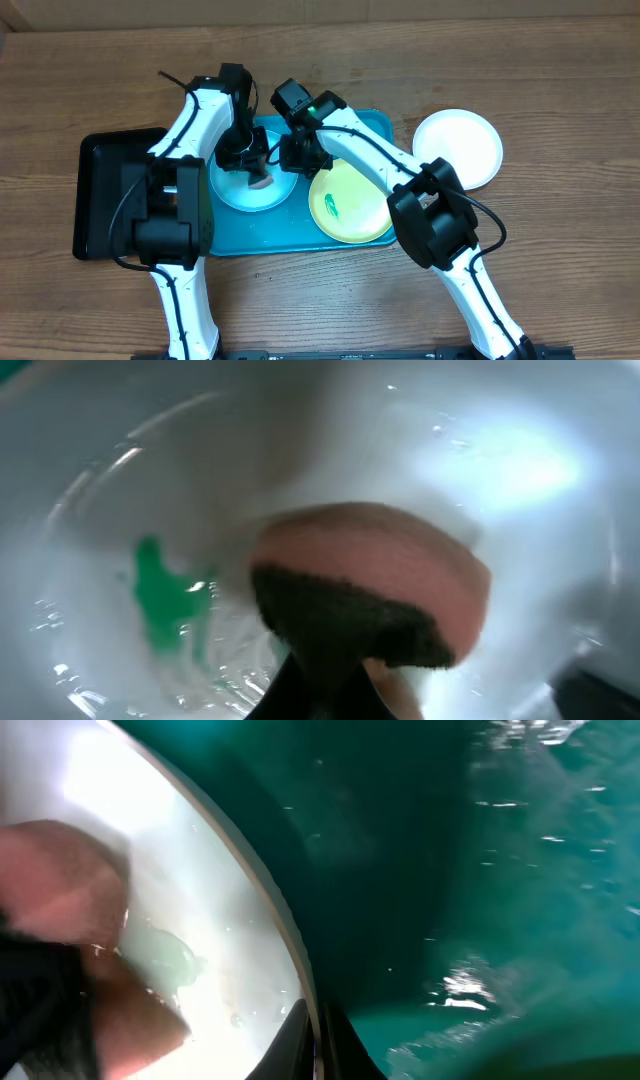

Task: Clean dirty plates on tray and stack at the side
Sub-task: 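Scrub the pale blue plate with the sponge in the left gripper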

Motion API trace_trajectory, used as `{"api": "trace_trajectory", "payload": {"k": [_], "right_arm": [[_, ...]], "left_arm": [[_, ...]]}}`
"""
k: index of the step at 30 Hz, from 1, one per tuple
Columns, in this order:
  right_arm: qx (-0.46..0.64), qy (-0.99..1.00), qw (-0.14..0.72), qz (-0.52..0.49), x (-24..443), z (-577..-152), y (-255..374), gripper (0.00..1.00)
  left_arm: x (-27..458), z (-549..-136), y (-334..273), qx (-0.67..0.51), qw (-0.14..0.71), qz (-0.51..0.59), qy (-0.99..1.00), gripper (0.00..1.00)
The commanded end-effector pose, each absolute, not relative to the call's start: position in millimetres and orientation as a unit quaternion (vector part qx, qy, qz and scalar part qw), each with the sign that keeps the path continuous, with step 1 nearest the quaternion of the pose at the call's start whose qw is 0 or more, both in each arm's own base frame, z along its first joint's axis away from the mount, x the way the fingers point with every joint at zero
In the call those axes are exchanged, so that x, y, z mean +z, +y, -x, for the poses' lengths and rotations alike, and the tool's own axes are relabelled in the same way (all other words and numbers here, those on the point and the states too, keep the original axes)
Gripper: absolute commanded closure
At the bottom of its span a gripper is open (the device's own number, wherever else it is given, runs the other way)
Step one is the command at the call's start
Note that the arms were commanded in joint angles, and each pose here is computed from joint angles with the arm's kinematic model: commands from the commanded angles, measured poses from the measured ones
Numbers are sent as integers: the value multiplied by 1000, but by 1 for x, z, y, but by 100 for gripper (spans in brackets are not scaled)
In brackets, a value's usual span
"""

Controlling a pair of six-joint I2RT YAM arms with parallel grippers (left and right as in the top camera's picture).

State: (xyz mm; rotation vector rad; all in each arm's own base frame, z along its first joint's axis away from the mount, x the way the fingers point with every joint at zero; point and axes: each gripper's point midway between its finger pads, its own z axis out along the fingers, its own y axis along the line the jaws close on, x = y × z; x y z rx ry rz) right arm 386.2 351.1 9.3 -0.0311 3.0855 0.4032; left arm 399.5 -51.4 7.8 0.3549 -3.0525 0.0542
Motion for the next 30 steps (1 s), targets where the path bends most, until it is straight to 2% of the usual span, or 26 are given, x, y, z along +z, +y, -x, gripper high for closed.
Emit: {"api": "trace_trajectory", "payload": {"k": [1, 8, 12, 14, 20, 25, 30], "right_arm": [[63, 998, 14, -11, -21, -388, 322, 96], [60, 998, 12, -11, -21, -387, 321, 96], [54, 998, 17, -11, -21, -389, 319, 96], [54, 998, 18, -11, -21, -389, 319, 96], [55, 998, 19, -11, -21, -390, 320, 96], [55, 998, 19, -11, -21, -390, 320, 96], [56, 998, 20, -4, -21, -390, 320, 96]], "left_arm": [[-9, -392, 27, -186, 38, -105, -976, 96], [5, -390, 47, -249, 39, -92, -963, 96], [8, -396, 42, -234, 34, -95, -967, 96], [5, -398, 28, -191, 35, -101, -976, 96], [-5, -419, -69, 96, 26, -50, -994, 96], [1, -447, -90, 160, -26, -58, -985, 96], [6, -456, -103, 201, -43, -50, -977, 96]]}}
